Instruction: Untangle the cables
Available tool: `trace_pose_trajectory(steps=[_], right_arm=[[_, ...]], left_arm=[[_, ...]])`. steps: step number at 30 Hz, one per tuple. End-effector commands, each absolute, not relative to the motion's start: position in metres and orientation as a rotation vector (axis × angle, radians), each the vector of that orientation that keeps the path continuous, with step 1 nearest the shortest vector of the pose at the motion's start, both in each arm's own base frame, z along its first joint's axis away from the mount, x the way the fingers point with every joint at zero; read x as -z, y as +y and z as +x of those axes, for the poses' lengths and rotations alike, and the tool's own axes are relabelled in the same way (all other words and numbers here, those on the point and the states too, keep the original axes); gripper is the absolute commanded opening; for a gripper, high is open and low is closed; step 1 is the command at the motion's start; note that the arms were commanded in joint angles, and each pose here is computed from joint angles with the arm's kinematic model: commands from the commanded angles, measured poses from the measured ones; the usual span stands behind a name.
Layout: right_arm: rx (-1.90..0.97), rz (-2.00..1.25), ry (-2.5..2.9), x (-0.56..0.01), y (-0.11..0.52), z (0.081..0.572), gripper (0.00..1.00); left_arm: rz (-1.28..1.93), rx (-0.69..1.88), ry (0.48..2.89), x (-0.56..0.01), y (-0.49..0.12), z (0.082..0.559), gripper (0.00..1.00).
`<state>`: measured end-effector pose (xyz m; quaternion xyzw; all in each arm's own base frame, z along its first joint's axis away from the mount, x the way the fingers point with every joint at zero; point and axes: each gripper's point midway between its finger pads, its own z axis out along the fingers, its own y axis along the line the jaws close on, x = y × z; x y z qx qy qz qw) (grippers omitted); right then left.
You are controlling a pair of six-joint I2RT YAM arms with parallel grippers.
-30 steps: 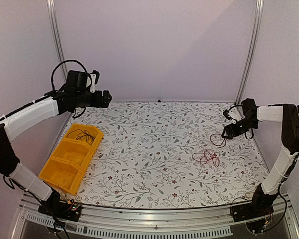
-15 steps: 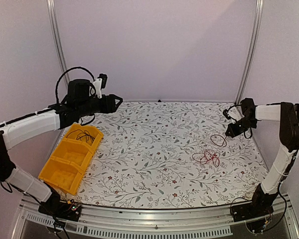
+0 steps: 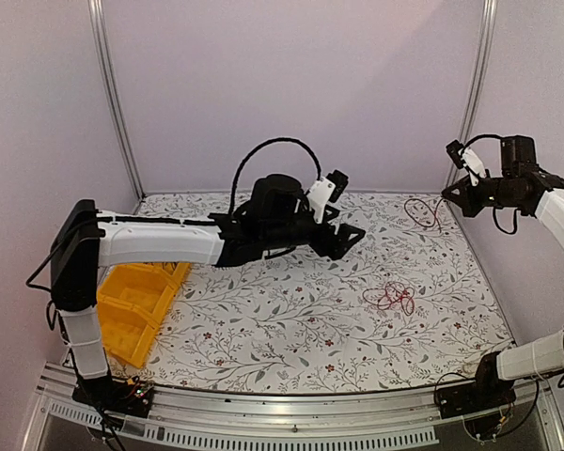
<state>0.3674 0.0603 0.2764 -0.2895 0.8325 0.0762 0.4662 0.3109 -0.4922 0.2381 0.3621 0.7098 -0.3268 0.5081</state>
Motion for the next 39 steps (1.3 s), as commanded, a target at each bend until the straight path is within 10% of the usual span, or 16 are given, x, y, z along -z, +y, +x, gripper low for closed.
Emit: trace_pose_trajectory(steps=[1,14,24,31,37,39], right_arm=[[-0.398,-0.865,2.02,-0.277,0.11,0.336,0.0],[-0.701,-1.037,1.918,-0.306,0.179,0.3,0.0],[-0.683,-1.04,1.888,-0.324,0.18,0.306,0.0],[-0.653,-1.021,1.904,-0.323,0.178,0.319,0.0],[-0.691,-1.028,1.926,-0.311,0.181,0.319,0.0],[-0.703,-1.03,1.93,-0.309,0.182,0.319,0.0]], left_arm=[[0.89,0.878,1.484,-0.285,-0.548,0.288,0.9],[1.261,0.649,1.364,-0.219,-0.607,0.237,0.84],[1.243,0.63,1.475,-0.175,-0.577,0.239,0.13],[1.162,0.667,1.497,-0.178,-0.547,0.237,0.0],[1.005,0.589,1.531,-0.192,-0.519,0.255,0.03],[0.967,0.56,1.526,-0.197,-0.511,0.259,0.29]])
